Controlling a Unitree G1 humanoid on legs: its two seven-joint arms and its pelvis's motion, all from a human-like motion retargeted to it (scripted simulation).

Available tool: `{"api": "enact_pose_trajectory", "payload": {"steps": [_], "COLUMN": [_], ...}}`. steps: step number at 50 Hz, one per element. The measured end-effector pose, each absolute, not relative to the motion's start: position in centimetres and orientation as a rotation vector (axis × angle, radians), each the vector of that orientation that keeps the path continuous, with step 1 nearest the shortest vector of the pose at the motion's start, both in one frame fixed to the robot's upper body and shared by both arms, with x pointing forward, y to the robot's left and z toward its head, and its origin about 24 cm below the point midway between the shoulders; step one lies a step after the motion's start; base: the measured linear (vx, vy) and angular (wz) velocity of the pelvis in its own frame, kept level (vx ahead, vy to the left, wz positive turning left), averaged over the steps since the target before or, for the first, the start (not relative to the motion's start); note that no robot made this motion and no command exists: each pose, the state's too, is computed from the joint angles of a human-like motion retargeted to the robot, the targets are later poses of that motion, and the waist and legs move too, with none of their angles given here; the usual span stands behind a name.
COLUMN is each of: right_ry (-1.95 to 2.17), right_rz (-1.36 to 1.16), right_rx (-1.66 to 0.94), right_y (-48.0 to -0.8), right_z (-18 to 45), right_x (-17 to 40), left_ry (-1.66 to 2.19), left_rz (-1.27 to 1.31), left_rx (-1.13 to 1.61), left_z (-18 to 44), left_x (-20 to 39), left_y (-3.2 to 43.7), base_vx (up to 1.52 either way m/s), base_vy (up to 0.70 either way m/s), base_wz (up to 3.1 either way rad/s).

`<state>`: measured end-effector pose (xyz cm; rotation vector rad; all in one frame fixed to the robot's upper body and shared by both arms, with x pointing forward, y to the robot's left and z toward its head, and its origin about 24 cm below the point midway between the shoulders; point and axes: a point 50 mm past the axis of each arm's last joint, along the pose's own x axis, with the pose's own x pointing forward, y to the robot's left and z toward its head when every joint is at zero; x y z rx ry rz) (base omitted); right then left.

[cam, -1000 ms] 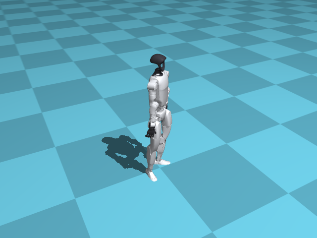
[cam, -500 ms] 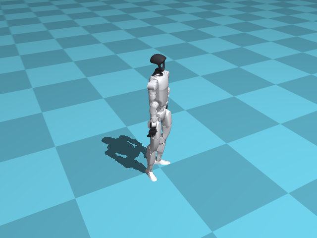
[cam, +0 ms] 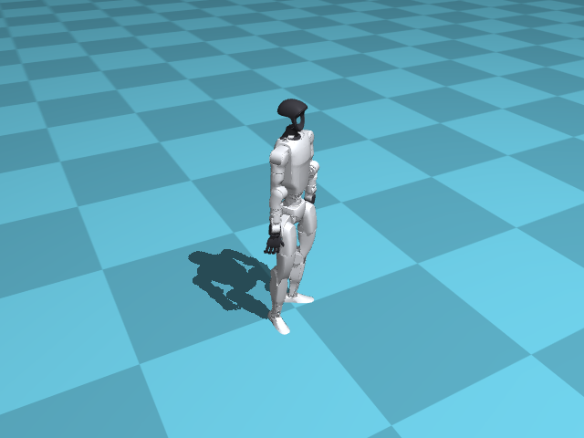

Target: Upper body actions

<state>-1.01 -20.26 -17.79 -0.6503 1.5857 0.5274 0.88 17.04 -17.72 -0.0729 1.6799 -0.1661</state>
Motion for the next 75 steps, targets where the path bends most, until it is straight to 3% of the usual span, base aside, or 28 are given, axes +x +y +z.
{"api": "enact_pose_trajectory", "payload": {"steps": [10, 17, 21, 25, 31, 37, 41, 45, 50, 55, 60, 63, 69, 75], "right_ry": [2.041, 2.143, 2.118, 2.038, 1.620, 0.965, 0.600, 0.423, 0.614, 1.218, 1.849, 2.058, 2.178, 2.272], "right_rz": [0.338, 0.127, -0.024, -0.030, 0.497, 0.840, 0.876, 0.875, 0.878, 0.745, 0.337, 0.036, -0.283, -0.256], "right_rx": [-0.597, -0.530, -0.449, -0.415, -0.520, -0.638, -0.680, -0.725, -0.783, -0.739, -0.467, -0.291, -0.233, -0.365], "right_y": [-24.3, -26.2, -25.6, -24.0, -19.2, -11.4, -7.4, -6.2, -9.4, -16.4, -21.9, -23.6, -25.3, -25.5], "right_z": [-14.5, -13.2, -13.8, -15.4, -17.3, -12.9, -8.6, -7.2, -11.6, -17.3, -16.8, -14.9, -11.6, -10.8], "right_x": [-12.7, -14.5, -13.1, -9.2, 5.4, 20.4, 25.6, 26.4, 21.3, 9.1, -5.1, -11.8, -18.9, -19.9], "left_ry": [1.070, 0.867, 1.000, 1.279, 1.804, 2.170, 2.297, 2.311, 2.089, 1.681, 1.197, 0.966, 0.689, 0.780], "left_rz": [-0.238, -0.197, -0.168, -0.174, 0.073, 0.459, 0.523, 0.437, 0.363, 0.037, -0.262, -0.353, -0.421, -0.406], "left_rx": [-0.038, 0.161, 0.205, 0.179, -0.085, -0.438, -0.418, -0.331, -0.233, -0.056, 0.073, 0.110, 0.173, 0.255], "left_z": [-14.2, -12.2, -14.4, -17.2, -17.0, -11.9, -9.8, -10.5, -14.9, -17.7, -15.3, -12.4, -8.3, -11.1], "left_x": [18.6, 22.1, 18.0, 9.5, -7.5, -21.0, -24.4, -23.3, -14.4, 1.4, 16.1, 22.0, 27.3, 23.6], "left_y": [14.3, 15.9, 16.5, 17.2, 19.0, 16.7, 15.7, 16.0, 18.0, 18.4, 15.5, 13.4, 10.9, 12.6], "base_vx": [0.01, -0.02, -0.01, 0.02, 0.00, -0.01, 0.00, 0.00, 0.00, -0.01, 0.00, 0.06, -0.01, 0.00], "base_vy": [-0.03, 0.00, 0.01, 0.02, 0.00, 0.00, 0.00, 0.00, 0.00, 0.04, 0.00, 0.01, 0.00, 0.00], "base_wz": [-0.06, -0.18, 0.11, 0.18, 0.00, -0.09, 0.00, 0.00, 0.00, 0.19, 0.08, -0.25, -0.09, 0.00]}}
